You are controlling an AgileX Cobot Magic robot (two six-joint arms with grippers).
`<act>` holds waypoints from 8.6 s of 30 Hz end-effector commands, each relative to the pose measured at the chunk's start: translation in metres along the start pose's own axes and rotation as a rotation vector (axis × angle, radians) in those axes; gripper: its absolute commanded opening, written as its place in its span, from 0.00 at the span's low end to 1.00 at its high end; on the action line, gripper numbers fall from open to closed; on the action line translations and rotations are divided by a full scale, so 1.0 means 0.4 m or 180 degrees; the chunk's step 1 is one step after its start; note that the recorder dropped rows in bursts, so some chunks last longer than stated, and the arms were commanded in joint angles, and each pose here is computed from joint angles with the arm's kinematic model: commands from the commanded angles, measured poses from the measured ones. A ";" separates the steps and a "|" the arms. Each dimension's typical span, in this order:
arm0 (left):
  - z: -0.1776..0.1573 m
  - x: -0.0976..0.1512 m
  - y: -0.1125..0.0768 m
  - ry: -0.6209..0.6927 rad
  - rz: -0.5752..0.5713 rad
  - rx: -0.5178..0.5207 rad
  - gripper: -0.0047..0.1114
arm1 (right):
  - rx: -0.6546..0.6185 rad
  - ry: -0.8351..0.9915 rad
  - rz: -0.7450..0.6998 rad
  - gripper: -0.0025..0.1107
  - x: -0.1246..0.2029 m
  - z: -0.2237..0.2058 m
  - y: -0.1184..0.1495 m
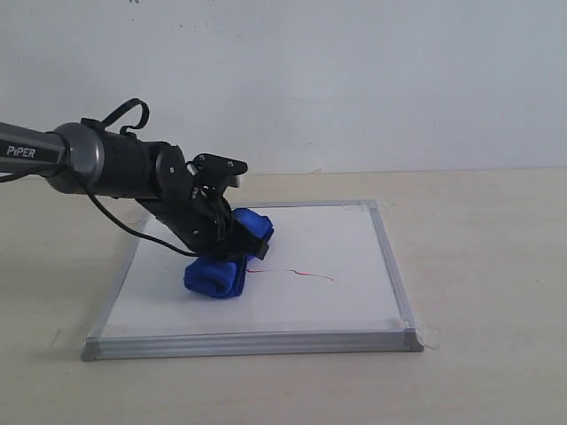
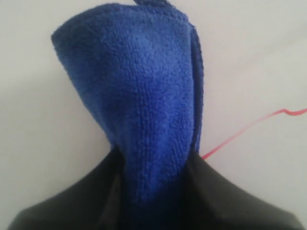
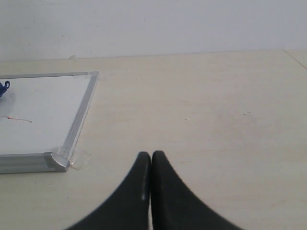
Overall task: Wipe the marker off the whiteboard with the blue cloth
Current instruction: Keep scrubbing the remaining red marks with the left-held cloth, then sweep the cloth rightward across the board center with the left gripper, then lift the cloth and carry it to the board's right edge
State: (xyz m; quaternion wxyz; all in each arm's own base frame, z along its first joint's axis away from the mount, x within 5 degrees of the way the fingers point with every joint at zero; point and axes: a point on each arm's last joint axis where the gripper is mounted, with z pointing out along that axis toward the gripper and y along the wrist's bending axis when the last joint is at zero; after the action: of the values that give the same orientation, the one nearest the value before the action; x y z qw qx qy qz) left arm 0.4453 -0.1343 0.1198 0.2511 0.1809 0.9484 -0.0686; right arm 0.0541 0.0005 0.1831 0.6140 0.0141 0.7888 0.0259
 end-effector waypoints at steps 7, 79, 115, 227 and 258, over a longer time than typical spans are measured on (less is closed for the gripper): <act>0.009 0.003 -0.116 0.0166 0.0227 0.0185 0.07 | 0.0029 -0.0041 -0.0019 0.02 -0.002 -0.001 -0.001; 0.044 0.061 -0.015 0.0721 0.0125 -0.0452 0.07 | 0.0028 -0.0047 -0.0019 0.02 -0.003 -0.001 -0.001; -0.038 -0.015 -0.097 0.0653 -0.0026 0.0480 0.07 | 0.0028 -0.0047 -0.0019 0.02 -0.003 -0.001 -0.001; 0.060 -0.090 -0.110 0.0845 0.0001 -0.0763 0.07 | 0.0029 -0.0035 -0.0019 0.02 -0.002 -0.001 -0.001; -0.002 -0.214 -0.454 -0.0725 -0.1686 0.1598 0.07 | 0.0029 -0.0035 -0.0019 0.02 -0.002 -0.001 -0.001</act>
State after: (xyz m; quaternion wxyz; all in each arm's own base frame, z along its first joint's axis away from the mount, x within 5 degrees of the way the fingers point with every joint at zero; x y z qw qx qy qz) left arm 0.4487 -0.3214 0.1636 0.2650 -0.0155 0.8914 -0.3673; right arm 0.0541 0.0004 0.1831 0.6140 0.0135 0.7888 0.0250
